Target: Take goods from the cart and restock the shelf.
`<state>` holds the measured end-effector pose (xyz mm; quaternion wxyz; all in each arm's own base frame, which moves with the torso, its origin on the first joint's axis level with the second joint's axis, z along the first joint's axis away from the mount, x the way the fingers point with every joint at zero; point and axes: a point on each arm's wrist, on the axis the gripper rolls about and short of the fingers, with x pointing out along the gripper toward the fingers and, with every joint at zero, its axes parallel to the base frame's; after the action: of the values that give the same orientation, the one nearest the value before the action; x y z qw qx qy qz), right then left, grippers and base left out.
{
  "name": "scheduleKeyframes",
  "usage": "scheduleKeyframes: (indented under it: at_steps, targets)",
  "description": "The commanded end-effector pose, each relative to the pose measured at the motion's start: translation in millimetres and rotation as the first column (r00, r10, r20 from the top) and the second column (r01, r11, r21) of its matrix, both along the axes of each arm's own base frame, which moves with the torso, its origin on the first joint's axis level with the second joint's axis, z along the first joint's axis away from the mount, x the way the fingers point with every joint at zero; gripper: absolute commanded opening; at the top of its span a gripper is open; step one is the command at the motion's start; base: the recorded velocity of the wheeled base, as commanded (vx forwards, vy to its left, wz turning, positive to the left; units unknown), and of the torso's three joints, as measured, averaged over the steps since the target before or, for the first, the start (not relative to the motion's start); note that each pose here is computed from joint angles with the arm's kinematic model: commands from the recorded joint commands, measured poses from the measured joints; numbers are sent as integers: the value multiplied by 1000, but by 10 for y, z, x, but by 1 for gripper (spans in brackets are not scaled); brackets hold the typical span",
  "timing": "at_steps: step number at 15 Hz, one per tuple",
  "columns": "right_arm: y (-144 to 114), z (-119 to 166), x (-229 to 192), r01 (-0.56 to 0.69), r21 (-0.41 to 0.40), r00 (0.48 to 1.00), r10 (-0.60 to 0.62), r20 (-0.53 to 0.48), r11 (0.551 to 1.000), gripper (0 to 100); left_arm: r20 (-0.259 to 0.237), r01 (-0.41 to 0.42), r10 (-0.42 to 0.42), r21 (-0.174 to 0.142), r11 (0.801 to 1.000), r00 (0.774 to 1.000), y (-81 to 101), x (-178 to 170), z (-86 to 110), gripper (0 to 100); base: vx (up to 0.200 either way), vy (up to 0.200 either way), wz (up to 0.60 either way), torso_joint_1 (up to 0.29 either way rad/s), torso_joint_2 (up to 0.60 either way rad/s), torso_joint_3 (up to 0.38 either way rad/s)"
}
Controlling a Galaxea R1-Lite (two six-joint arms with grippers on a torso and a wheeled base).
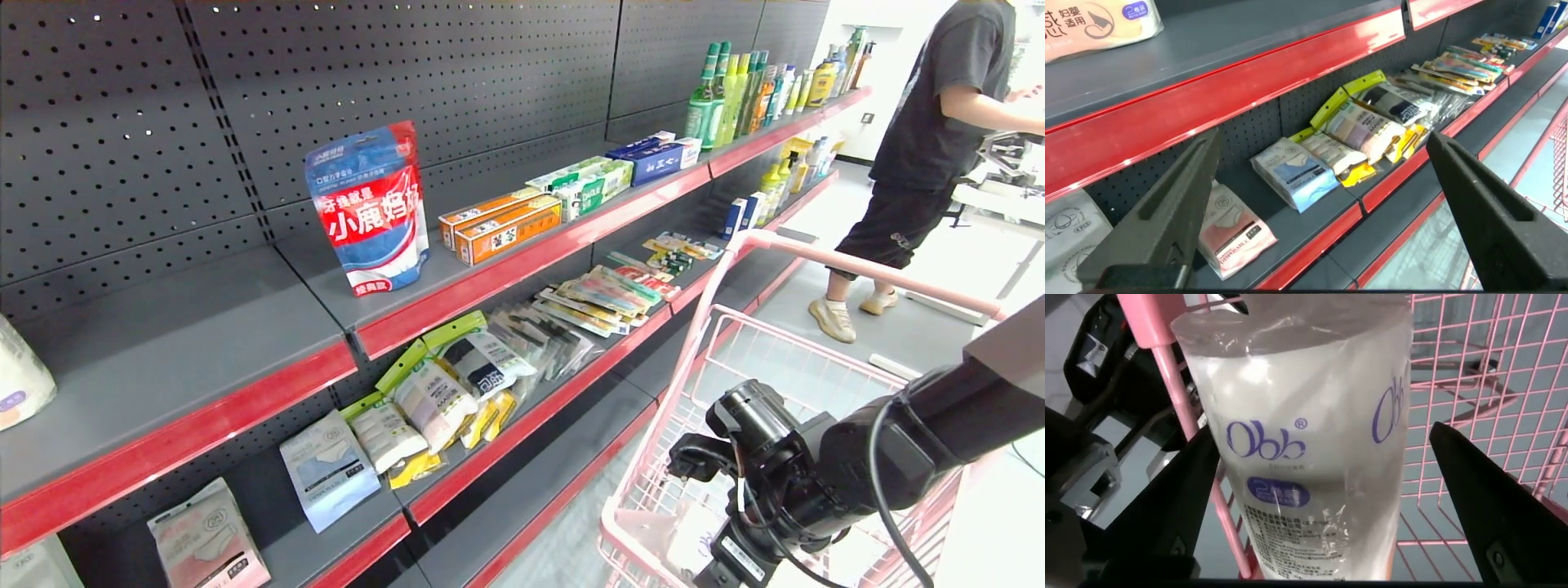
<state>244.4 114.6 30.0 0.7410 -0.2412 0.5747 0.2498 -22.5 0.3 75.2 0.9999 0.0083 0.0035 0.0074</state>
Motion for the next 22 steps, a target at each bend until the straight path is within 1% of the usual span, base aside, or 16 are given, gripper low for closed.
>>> scheduleKeyframes:
  at_steps: [1, 7, 11, 16, 22]
  targets:
    - [-37, -45, 23, 10, -9, 1000, -10, -14, 1000, 100, 1, 0, 0, 0, 1000, 1000, 0, 0, 0, 100, 0, 0, 0, 0, 0, 0]
    - [-37, -146, 195, 0, -21, 1000, -1, -14, 1000, 100, 1, 0, 0, 0, 1000, 1000, 0, 0, 0, 100, 0, 0, 0, 0, 0, 0]
    - [9, -181, 327, -57, -28, 998, 57, 6, 998, 100, 1, 0, 0, 0, 1000, 1000, 0, 0, 0, 100, 0, 0, 0, 0, 0, 0]
    - [-77, -355, 378, -25, -52, 999, 23, -39, 998, 100, -1, 0, 0, 0, 1000, 1000, 0, 1, 0, 100, 0, 0, 0, 0, 0, 0]
    - [-66, -442, 420, -23, -50, 999, 22, -30, 998, 100, -1, 0, 0, 0, 1000, 1000, 0, 1, 0, 100, 0, 0, 0, 0, 0, 0]
